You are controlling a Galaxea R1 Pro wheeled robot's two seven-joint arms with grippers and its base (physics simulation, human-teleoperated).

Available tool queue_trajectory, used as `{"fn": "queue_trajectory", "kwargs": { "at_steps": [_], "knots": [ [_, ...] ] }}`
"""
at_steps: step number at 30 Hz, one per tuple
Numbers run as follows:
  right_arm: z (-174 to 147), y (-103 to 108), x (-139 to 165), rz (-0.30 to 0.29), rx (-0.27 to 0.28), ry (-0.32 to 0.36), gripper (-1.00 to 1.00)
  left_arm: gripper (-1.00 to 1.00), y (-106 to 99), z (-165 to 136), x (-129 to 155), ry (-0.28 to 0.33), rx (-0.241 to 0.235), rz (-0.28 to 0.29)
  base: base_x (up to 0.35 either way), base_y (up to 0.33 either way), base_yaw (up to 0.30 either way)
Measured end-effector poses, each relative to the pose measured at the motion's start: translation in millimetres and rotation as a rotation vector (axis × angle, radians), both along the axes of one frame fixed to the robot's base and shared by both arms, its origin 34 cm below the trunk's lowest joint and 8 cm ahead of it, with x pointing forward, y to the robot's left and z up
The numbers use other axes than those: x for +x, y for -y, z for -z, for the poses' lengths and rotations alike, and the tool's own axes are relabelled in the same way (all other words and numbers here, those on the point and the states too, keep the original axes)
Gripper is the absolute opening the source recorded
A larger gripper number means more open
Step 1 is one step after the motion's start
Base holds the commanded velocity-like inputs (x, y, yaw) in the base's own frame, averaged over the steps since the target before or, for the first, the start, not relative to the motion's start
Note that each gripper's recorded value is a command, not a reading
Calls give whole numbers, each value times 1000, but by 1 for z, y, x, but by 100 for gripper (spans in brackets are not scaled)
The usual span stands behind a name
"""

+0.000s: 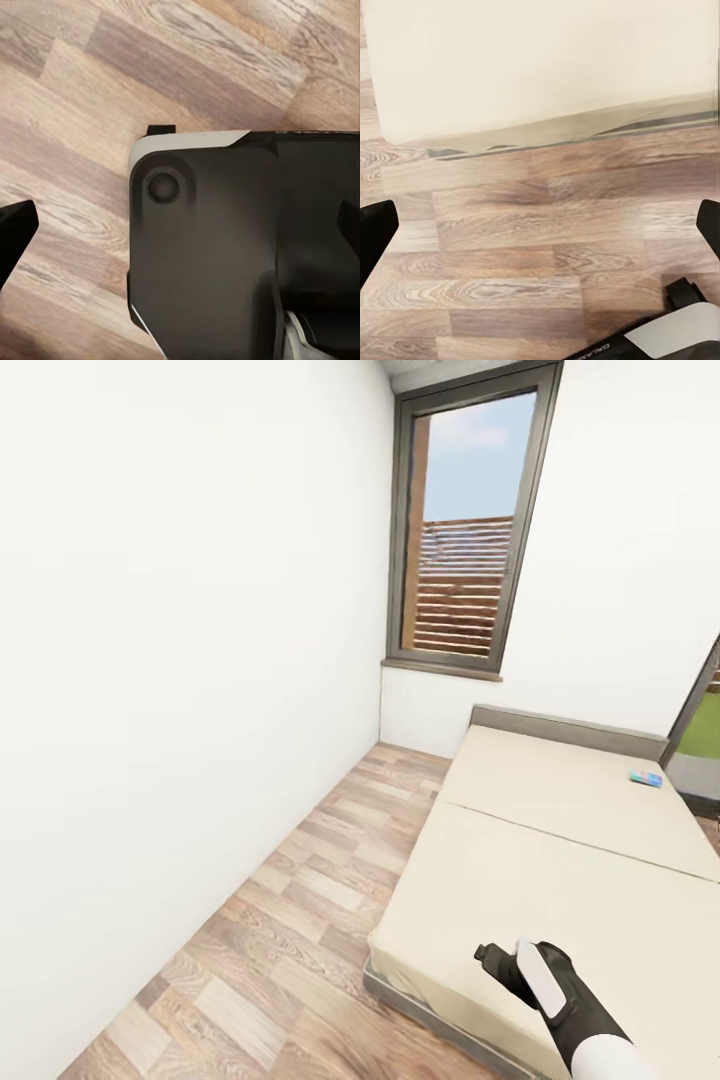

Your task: Put all the toys in the child's room - the three board games (two on the bed and one on the table), the two jigsaw puzzles on the table, and the tennis ball on the table - inside the toy box on the table in the child's room.

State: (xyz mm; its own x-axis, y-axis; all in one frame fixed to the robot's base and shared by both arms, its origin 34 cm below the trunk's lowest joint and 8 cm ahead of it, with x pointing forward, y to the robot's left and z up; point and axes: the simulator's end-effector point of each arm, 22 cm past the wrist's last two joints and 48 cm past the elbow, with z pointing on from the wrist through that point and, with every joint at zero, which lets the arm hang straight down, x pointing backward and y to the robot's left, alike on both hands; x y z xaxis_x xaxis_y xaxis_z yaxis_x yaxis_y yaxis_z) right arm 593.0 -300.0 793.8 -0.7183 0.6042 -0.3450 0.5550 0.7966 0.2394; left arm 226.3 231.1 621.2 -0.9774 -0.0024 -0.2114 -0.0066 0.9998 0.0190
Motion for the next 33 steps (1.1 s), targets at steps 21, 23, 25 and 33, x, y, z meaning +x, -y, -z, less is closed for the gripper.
{"fn": "queue_trajectory", "kwargs": {
  "at_steps": [21,23,25,33],
  "knots": [
    [-10,2,4,2,-1,21,100,100,0,-2,2,15,0,0,0,0,-160],
    [-11,2,5,2,-1,23,100,100,0,-2,3,17,0,0,0,0,-219],
    [-12,2,5,2,-1,25,100,100,0,-2,3,19,0,-1,0,0,-221],
    [-17,2,7,2,-1,34,100,100,0,-3,7,28,0,0,0,0,-222]
  ]
}}
